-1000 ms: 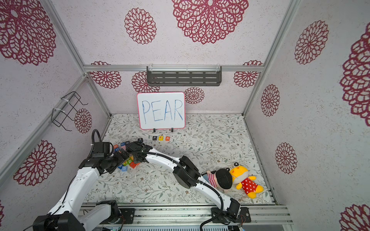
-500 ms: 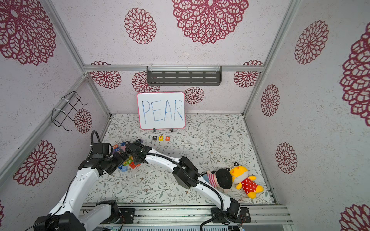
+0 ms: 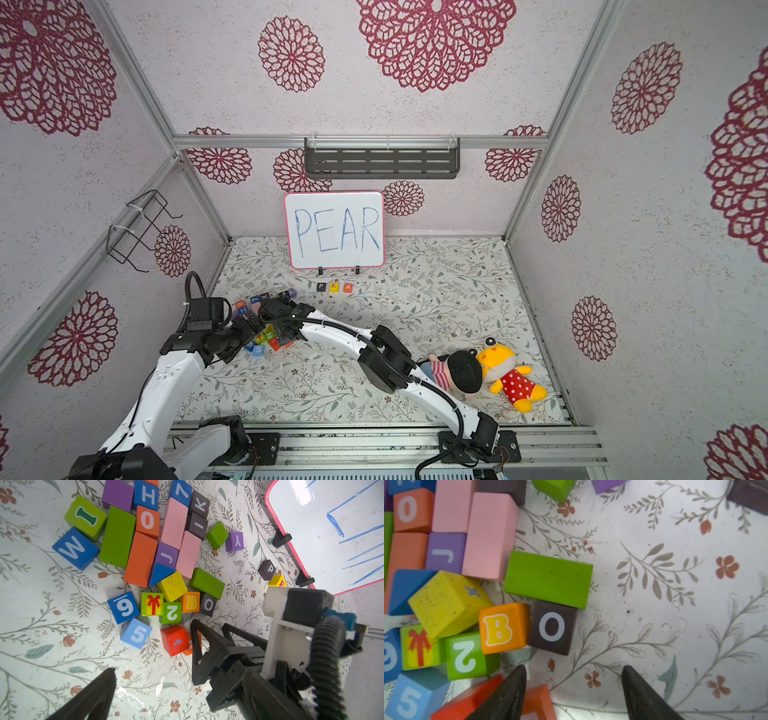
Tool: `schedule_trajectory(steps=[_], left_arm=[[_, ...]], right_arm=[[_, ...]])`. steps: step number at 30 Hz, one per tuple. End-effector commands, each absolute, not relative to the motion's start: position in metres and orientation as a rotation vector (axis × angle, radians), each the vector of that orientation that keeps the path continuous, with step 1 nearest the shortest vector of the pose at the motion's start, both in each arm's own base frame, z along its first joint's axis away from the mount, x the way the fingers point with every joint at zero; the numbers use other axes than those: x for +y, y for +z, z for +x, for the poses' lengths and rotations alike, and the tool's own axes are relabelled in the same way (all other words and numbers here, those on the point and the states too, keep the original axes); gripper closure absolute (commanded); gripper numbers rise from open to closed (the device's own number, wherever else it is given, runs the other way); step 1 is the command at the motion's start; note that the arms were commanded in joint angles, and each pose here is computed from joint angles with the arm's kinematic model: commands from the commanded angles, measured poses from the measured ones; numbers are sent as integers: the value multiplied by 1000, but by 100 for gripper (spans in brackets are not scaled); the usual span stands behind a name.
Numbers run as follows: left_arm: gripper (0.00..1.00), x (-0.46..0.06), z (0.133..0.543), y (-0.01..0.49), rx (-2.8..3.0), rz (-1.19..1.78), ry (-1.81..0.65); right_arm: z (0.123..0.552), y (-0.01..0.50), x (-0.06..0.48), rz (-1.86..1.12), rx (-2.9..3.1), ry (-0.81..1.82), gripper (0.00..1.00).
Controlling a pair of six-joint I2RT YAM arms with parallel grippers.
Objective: Spell the uppercase word “pear” with letter blocks
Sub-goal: Move the letter block to the center of the board.
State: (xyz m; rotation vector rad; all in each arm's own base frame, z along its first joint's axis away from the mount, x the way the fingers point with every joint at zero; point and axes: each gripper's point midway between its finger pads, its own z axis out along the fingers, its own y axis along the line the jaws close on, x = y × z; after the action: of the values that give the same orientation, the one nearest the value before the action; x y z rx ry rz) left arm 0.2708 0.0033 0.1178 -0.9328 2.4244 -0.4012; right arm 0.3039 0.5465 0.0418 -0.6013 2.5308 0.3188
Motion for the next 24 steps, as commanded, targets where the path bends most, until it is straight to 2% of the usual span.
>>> schedule_trajectory(steps=[1, 15, 24], left_arm=[[2, -1, 280, 128, 2371, -894, -455], [2, 1, 280, 131, 2363, -898, -462], [2, 1, 281, 130, 2365, -899, -466]], right_arm=[[247, 60, 550, -784, 2499, 242, 26], [223, 75, 547, -878, 2529, 275, 27], [207, 73, 547, -953, 2542, 295, 18]])
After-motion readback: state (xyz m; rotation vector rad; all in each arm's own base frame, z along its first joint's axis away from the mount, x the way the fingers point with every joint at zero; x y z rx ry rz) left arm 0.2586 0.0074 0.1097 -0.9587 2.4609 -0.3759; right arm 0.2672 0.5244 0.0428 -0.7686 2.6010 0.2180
